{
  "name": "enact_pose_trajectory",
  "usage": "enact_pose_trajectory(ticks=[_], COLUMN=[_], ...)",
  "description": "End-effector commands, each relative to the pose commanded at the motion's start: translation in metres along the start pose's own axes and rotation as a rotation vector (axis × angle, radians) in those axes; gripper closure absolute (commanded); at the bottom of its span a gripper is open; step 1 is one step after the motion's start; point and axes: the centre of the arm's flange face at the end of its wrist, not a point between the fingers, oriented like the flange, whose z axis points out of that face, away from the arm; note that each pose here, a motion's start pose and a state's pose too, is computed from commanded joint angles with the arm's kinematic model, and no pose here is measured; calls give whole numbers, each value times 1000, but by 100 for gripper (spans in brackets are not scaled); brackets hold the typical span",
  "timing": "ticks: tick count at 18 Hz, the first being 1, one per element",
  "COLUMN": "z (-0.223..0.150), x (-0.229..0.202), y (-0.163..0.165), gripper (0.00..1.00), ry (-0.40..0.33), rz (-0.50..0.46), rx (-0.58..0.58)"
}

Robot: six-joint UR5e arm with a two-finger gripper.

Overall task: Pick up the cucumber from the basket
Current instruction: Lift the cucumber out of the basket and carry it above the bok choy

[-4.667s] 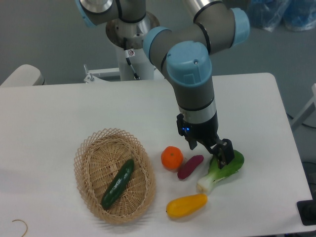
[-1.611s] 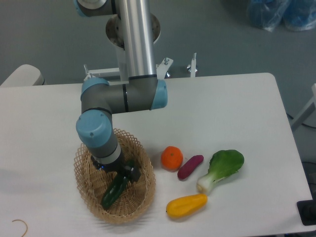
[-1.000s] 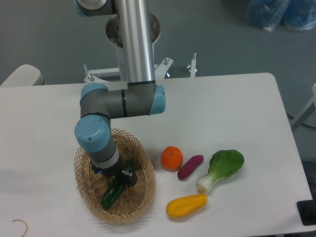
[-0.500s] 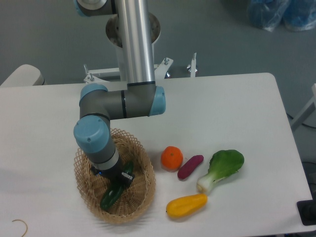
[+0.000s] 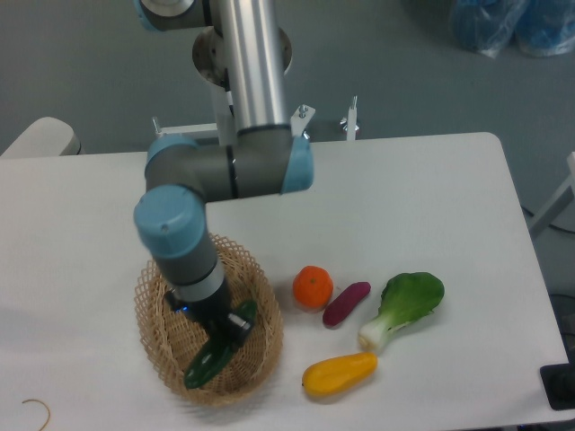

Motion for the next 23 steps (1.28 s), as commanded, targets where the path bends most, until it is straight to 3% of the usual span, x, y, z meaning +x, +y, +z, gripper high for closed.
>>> enact_pose_trajectory(ticks=[3, 12, 17, 23], z=[-29, -58, -64, -63], x=[-43, -124, -142, -154], y=[40, 156, 192, 212], gripper=[74, 74, 74, 73], ry=[23, 72, 94, 92], rz=[-11, 209, 292, 317], rx=[37, -23, -41, -48])
